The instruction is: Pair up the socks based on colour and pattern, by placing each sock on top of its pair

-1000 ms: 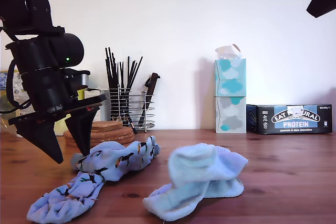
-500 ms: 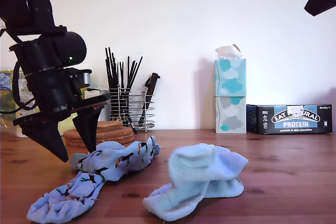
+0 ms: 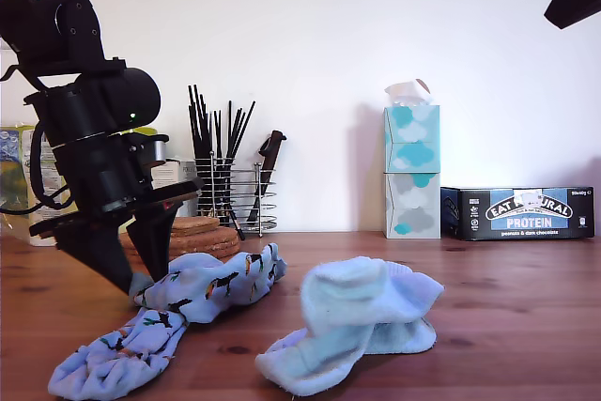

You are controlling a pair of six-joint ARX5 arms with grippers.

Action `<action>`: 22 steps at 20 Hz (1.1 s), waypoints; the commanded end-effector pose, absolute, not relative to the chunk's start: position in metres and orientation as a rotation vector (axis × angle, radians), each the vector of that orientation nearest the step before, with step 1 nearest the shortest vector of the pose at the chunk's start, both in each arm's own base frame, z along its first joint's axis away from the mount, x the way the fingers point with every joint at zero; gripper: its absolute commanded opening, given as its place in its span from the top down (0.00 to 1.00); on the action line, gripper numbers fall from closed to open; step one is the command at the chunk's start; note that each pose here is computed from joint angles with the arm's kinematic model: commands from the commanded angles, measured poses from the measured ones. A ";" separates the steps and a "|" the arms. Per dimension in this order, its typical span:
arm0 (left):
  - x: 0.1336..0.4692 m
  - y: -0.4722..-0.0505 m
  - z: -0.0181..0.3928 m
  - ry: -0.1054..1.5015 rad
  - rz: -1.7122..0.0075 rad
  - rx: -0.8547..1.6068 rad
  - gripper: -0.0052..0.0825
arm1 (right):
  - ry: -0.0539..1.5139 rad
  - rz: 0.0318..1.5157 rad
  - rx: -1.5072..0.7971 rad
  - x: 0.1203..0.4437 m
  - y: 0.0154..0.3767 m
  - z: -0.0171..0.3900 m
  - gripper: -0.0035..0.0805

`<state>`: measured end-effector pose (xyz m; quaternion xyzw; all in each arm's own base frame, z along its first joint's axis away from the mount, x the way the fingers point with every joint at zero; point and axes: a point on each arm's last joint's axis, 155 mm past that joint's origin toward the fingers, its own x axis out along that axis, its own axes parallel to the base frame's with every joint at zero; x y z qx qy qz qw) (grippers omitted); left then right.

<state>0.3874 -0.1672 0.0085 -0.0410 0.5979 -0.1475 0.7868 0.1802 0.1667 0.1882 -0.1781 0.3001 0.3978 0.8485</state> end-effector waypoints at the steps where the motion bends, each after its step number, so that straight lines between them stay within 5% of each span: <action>1: 0.389 -0.172 0.001 1.286 -0.331 -0.084 0.97 | 0.617 0.842 -0.375 0.180 0.168 0.191 0.97; 6: 0.392 -0.192 0.028 1.244 -0.445 -0.105 0.97 | 0.618 0.842 -0.375 0.180 0.168 0.191 0.97; 11: 0.392 -0.199 0.104 1.073 -0.515 -0.071 0.97 | 0.616 0.842 -0.375 0.181 0.168 0.192 0.97; 18: 0.351 -0.207 0.224 0.814 -0.664 -0.047 0.97 | 0.537 0.868 -0.348 0.203 0.191 0.204 0.97; 22: 0.314 -0.202 0.257 0.789 -0.721 -0.070 0.97 | 0.609 0.871 -0.362 0.212 0.197 0.184 0.97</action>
